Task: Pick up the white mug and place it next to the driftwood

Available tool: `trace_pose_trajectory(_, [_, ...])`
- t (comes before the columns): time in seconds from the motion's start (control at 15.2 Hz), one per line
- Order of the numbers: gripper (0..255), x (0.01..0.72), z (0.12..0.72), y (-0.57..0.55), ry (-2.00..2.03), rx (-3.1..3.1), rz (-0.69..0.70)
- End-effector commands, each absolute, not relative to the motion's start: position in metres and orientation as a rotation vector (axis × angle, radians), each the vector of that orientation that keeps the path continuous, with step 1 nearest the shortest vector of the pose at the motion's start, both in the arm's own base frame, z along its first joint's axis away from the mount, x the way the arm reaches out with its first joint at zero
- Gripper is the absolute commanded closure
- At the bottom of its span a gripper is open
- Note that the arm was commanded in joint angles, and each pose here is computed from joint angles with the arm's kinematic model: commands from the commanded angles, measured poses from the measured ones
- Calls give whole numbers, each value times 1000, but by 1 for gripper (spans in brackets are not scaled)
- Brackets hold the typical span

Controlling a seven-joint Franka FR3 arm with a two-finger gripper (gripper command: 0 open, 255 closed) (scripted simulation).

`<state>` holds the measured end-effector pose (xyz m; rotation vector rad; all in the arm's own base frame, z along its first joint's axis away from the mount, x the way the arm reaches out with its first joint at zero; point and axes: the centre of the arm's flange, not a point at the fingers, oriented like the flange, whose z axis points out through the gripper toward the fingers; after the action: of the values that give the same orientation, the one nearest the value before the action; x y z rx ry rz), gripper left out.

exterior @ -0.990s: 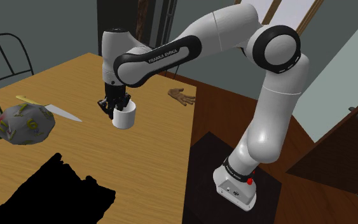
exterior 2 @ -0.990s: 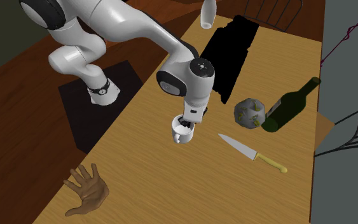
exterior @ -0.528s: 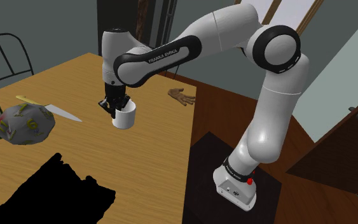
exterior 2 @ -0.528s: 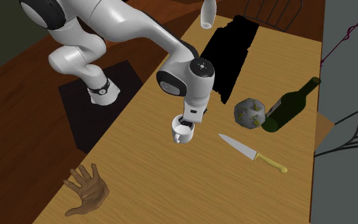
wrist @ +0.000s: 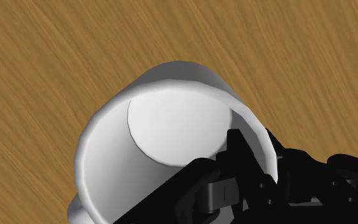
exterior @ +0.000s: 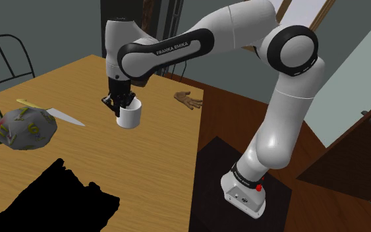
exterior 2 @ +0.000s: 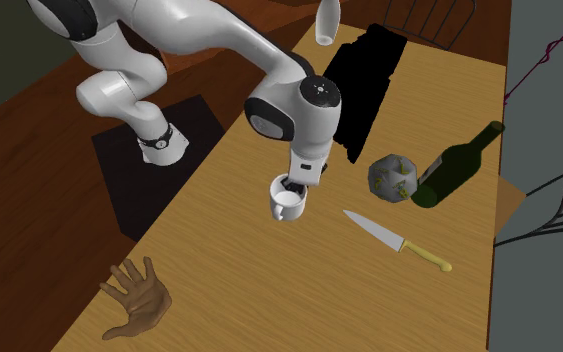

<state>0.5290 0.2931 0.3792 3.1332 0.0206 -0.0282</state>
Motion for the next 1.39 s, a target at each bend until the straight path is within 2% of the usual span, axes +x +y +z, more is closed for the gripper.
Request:
trace_pose_trajectory(0.0, [255, 529, 389, 293, 21, 3133, -28])
trace_pose_trajectory(1.32, [255, 529, 495, 293, 21, 3133, -28])
